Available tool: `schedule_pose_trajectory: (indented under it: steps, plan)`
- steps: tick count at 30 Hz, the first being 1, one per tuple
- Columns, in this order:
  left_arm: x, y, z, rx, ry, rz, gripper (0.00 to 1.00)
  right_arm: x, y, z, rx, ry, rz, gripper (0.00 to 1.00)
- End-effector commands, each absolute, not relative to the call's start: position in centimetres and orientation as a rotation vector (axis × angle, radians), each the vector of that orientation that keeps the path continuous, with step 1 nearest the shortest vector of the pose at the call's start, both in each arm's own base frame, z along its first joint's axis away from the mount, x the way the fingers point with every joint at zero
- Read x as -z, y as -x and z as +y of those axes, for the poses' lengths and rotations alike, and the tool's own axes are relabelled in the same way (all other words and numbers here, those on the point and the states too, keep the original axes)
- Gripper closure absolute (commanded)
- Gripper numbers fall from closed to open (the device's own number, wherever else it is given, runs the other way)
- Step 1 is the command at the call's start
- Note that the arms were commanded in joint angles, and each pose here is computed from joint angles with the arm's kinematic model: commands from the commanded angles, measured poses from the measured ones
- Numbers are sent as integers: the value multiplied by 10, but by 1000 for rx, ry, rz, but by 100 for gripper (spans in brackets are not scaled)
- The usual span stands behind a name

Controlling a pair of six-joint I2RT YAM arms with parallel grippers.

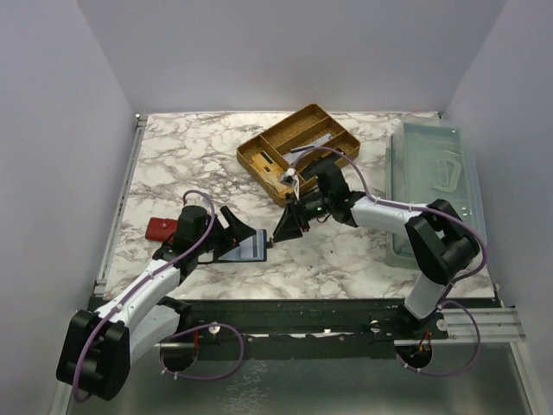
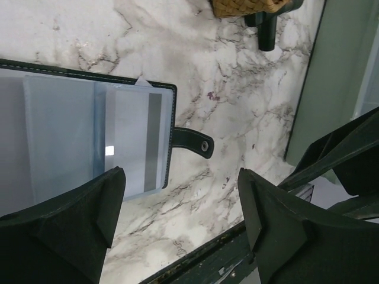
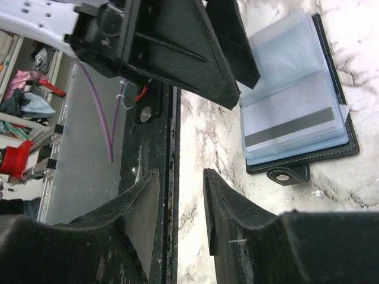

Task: Take the credit cards out of the card holder
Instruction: Remove the credit card from the card holder.

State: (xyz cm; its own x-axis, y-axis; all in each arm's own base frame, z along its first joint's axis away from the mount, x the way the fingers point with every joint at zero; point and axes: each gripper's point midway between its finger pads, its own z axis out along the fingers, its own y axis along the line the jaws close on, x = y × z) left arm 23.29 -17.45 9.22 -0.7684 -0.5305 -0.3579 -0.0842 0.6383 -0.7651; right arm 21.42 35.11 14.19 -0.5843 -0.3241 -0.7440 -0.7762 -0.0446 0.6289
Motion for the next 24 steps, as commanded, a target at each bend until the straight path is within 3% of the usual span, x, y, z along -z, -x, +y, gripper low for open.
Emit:
schedule_pose_trajectory:
  steps: [1,17,20,24]
  plan:
    - [-84,-241,-161,903,491,2303,19,-128,-229,367,-1601,1048,2003,62]
    - [-53,-237,-154,850,575,2343,36,-82,-254,411,-1353,695,2335,68]
    - [-53,-237,-155,869,584,2319,43,-70,-252,410,-1352,668,2373,76]
    - [-47,-233,-155,885,597,2324,48,-57,-250,409,-1332,665,2414,94]
